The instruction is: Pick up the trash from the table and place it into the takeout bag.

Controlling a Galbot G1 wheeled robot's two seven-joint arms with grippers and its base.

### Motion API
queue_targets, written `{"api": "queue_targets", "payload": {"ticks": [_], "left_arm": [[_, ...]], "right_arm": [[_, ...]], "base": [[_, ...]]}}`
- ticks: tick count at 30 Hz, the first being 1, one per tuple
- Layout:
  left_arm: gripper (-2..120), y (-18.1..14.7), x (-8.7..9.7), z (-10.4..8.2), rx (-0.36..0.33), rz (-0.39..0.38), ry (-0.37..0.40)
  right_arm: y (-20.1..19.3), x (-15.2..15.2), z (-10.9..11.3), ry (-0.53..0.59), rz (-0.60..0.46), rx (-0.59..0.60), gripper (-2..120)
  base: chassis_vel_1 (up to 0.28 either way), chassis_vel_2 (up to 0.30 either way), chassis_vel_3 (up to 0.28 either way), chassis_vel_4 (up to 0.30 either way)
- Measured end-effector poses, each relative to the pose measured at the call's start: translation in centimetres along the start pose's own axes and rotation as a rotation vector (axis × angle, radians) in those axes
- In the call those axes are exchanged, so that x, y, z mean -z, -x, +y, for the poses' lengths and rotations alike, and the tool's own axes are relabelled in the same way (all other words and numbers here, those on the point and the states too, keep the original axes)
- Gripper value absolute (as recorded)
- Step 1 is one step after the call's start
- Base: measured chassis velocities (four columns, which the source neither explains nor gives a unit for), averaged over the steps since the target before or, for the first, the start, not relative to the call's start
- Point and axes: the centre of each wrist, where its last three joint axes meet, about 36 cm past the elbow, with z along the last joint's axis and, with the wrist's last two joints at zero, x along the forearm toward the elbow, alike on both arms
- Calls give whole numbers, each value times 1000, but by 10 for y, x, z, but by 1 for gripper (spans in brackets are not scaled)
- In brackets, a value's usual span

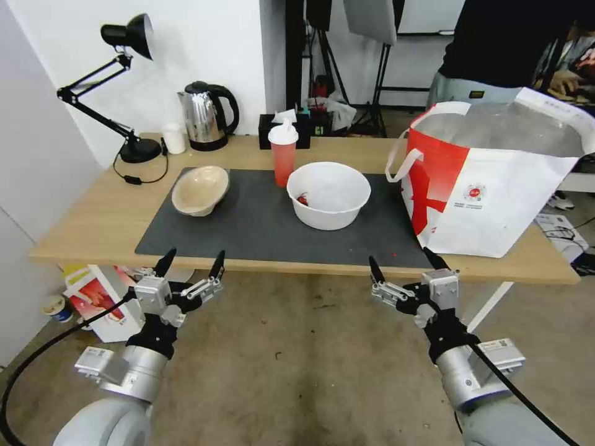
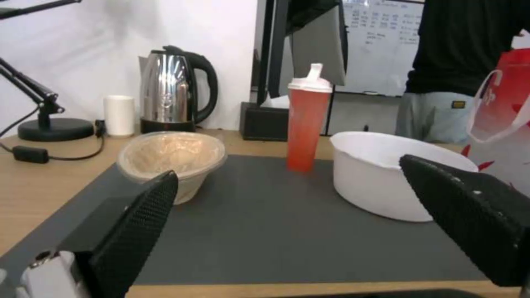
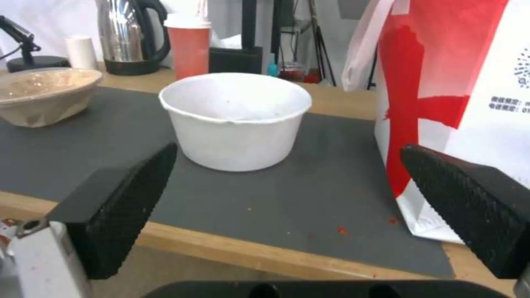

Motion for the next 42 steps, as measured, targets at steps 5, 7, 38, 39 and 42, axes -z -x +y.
{"api": "queue_targets", "payload": {"ticks": [5, 7, 38, 39, 42], "left_arm": [[100, -2, -3, -2, 18, 2, 2], [100, -2, -4, -1, 24, 6, 10], [100, 0, -10, 1, 40, 1, 11], [100, 0, -9, 1, 40, -1, 11], [100, -1, -9, 1, 38, 1, 12]], "right_arm": [[-2, -4, 3, 5, 16, -11, 100], [-1, -8, 4, 3, 33, -17, 100], [31, 3, -20, -36, -296, 324, 100], [37, 7, -27, -49, -330, 372, 100], [58, 16, -43, -96, -397, 441, 100]], "base": [[0, 0, 0, 0], [0, 0, 0, 0], [0, 0, 0, 0], [0, 0, 0, 0], [0, 0, 0, 0]]}}
